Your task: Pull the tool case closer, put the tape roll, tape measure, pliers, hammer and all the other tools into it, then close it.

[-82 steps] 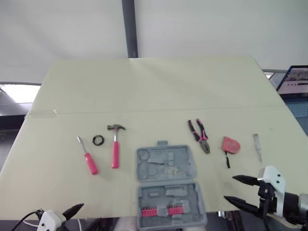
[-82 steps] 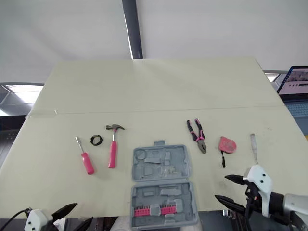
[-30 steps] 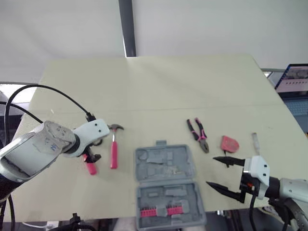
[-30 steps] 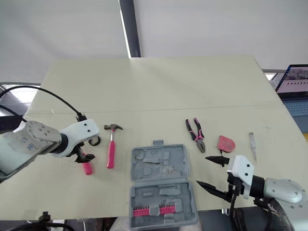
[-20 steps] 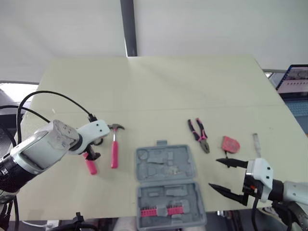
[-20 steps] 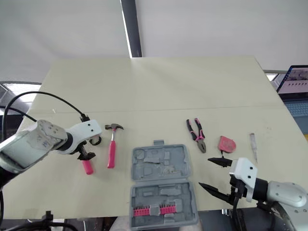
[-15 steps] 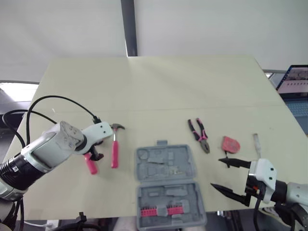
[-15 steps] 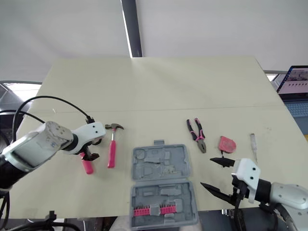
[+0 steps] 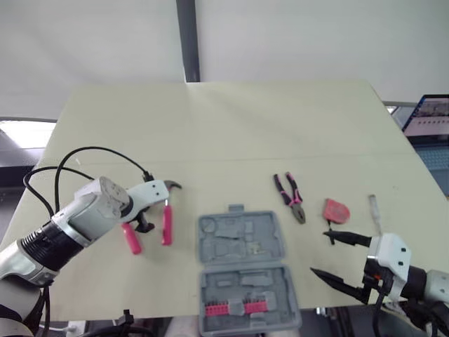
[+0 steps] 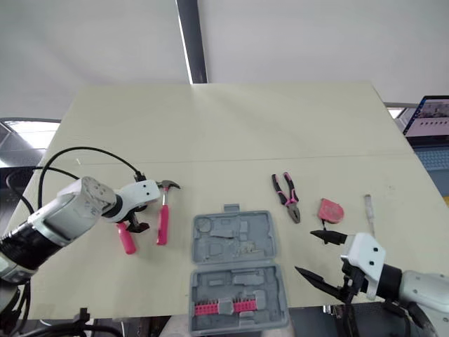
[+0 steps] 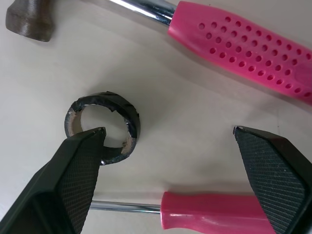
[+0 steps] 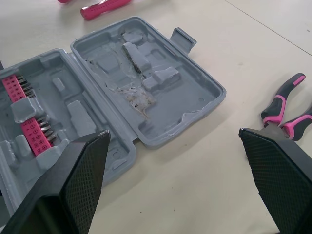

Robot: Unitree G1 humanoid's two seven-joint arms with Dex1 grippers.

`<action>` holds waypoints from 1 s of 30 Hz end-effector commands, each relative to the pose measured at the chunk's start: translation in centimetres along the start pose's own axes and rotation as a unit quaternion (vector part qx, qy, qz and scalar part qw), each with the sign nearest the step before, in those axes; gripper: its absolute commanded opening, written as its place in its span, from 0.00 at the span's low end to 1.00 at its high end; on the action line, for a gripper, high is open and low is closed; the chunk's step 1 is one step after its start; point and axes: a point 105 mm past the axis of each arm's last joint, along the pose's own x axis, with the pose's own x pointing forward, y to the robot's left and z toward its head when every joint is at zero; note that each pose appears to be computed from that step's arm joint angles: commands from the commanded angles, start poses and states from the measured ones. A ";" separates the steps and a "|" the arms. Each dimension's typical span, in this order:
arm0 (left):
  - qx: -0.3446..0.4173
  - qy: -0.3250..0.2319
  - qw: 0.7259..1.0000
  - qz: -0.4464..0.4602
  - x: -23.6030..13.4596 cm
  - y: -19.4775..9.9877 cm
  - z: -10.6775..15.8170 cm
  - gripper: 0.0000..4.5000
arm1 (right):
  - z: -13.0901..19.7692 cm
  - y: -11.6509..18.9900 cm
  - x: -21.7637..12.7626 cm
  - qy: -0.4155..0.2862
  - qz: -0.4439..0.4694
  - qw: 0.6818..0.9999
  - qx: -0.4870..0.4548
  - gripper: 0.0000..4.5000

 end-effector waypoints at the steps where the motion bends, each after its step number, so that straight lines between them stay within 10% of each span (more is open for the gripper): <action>1: 0.006 0.001 1.000 0.007 0.1 0.5 0.0 1.00 | 0.9 -0.1 -0.3 -0.010 -0.009 1.000 -0.012 0.99; 5: 0.005 0.009 1.000 0.000 0.6 0.5 -0.5 0.81 | 0.9 0.0 -0.4 -0.006 -0.011 1.000 -0.010 1.00; 12: 0.005 0.013 1.000 -0.006 0.6 0.2 -0.9 0.01 | 0.8 0.2 -0.5 -0.004 -0.013 1.000 -0.006 1.00; 21: 0.007 0.017 1.000 0.011 -0.4 1.0 -1.7 0.01 | 0.6 0.2 -0.3 -0.006 -0.015 1.000 -0.004 1.00; 30: 0.037 -0.184 0.971 -0.145 -6.6 -1.1 1.7 0.01 | 0.4 0.6 0.3 -0.023 -0.007 1.000 -0.013 1.00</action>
